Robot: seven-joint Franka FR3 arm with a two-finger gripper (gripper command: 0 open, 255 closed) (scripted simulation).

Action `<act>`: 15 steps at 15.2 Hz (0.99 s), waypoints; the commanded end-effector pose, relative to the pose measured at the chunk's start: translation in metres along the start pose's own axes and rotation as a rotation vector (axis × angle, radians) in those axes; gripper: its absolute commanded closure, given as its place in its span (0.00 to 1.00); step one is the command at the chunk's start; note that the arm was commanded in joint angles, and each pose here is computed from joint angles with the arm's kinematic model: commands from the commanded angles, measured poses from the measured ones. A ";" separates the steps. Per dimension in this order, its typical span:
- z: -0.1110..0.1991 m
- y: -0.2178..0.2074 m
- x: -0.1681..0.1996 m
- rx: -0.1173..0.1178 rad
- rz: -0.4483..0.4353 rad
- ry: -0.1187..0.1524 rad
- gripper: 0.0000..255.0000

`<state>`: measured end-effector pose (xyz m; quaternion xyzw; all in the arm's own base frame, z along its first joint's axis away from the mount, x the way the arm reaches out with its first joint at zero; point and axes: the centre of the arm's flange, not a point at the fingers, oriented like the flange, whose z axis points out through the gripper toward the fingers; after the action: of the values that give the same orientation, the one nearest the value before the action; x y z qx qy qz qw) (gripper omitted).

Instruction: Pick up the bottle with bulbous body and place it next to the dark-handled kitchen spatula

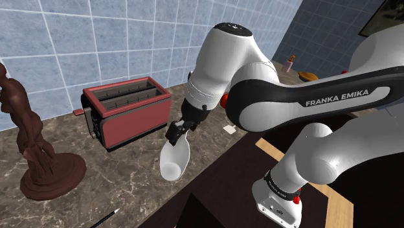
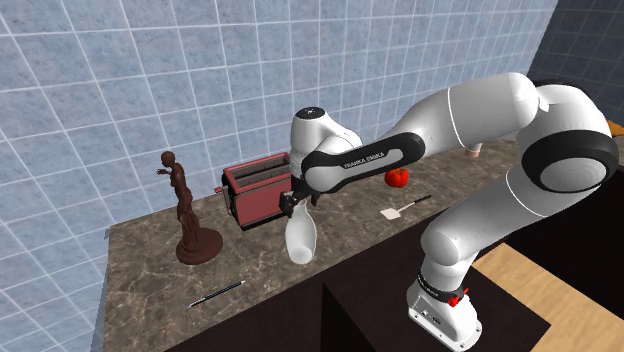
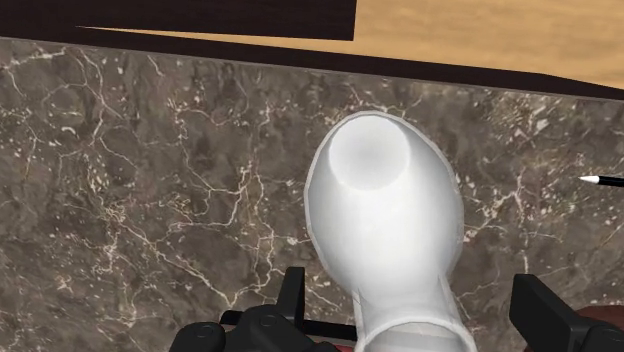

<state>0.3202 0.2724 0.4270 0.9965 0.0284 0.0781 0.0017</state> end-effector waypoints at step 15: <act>-0.026 0.000 0.004 0.000 0.000 0.000 1.00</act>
<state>0.3203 0.2735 0.4476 0.9965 0.0284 0.0781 0.0017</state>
